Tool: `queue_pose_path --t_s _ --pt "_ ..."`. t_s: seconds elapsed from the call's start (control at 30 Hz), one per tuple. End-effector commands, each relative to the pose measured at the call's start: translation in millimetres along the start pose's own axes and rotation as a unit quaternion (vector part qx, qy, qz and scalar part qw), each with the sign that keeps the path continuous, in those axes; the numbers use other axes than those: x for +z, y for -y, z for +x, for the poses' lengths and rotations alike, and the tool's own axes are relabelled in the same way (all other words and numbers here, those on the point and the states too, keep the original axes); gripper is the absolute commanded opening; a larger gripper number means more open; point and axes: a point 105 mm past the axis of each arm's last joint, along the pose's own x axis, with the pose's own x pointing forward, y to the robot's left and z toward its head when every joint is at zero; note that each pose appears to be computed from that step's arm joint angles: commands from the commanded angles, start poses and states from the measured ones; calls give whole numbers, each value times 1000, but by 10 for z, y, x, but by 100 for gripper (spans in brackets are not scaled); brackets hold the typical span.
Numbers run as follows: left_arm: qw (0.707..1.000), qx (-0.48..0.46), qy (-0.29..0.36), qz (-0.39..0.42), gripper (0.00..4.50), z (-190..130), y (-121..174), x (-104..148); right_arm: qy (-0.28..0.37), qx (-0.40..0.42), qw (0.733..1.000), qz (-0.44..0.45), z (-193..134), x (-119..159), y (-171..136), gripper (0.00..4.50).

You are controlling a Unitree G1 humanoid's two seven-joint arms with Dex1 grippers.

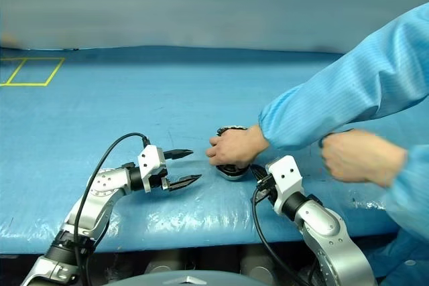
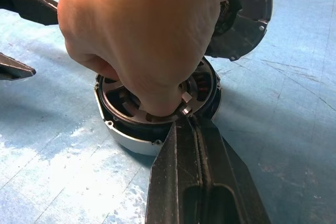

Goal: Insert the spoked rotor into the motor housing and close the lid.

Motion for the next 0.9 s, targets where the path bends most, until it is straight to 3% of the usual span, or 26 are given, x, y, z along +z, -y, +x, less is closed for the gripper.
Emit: queue_pose_path --t_s 0.03,0.9 --pt "1000 1 10 12 369 19 -9 57 12 -5 1000 -11 -14 81 14 0" --pt "1000 5 -2 19 369 33 -19 29 11 1 1000 -18 26 91 16 0"
